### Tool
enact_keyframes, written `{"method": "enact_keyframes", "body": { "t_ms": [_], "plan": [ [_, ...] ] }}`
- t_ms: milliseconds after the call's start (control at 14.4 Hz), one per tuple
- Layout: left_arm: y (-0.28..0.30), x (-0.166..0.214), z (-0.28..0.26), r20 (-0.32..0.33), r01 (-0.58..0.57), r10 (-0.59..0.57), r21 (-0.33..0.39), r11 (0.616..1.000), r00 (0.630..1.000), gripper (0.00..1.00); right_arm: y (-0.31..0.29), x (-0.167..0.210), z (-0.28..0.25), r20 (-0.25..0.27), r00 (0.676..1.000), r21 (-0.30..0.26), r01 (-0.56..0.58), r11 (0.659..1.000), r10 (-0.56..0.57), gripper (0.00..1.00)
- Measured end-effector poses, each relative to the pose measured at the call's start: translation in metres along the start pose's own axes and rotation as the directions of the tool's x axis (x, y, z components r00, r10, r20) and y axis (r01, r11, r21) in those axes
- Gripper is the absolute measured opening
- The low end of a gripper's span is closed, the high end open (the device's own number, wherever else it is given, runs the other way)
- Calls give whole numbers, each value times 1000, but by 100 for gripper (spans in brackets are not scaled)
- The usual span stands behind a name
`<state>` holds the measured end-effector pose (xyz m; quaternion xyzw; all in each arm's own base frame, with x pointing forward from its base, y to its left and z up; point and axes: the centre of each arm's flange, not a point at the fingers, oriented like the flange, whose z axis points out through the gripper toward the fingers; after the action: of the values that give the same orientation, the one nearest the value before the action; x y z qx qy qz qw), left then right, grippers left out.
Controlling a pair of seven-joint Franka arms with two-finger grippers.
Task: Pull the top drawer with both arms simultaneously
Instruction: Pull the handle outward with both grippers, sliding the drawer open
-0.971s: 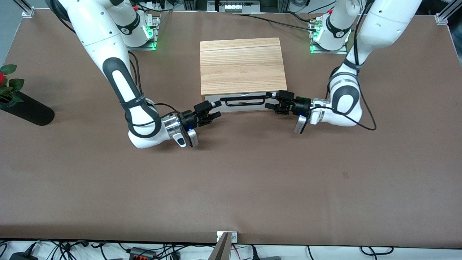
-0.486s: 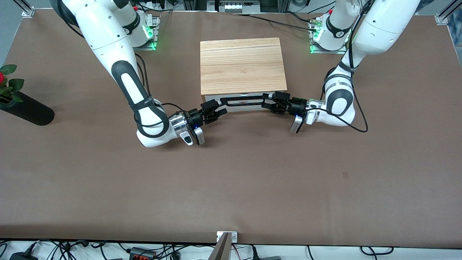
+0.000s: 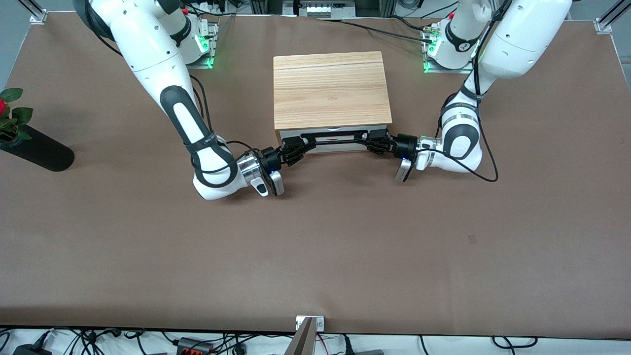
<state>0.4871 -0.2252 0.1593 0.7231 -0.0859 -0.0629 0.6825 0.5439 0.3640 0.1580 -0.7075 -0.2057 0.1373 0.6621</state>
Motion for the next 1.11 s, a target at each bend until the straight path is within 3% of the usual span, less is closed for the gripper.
{"method": "enact_keyframes", "body": {
  "t_ms": [139, 416, 832, 1110],
  "plan": [
    [0, 0, 0, 0, 1, -1, -1, 1000, 1000, 18, -1, 0, 0, 9, 1000, 3, 5, 1000, -5, 24],
    [1, 0, 0, 1, -1, 1, -6, 1000, 1000, 18, -2, -1, -2, 29, 1000, 17, 3, 1000, -3, 18],
    [2, 3, 0, -1, -6, 6, -2, 1000, 1000, 18, -4, 3, -4, 38, 999, 9, 22, 1000, -23, 18],
    [2, 18, 1, -9, -3, 3, 3, 1000, 1000, 18, -4, 10, -14, 17, 999, -5, 35, 999, -35, 18]
  ]
}}
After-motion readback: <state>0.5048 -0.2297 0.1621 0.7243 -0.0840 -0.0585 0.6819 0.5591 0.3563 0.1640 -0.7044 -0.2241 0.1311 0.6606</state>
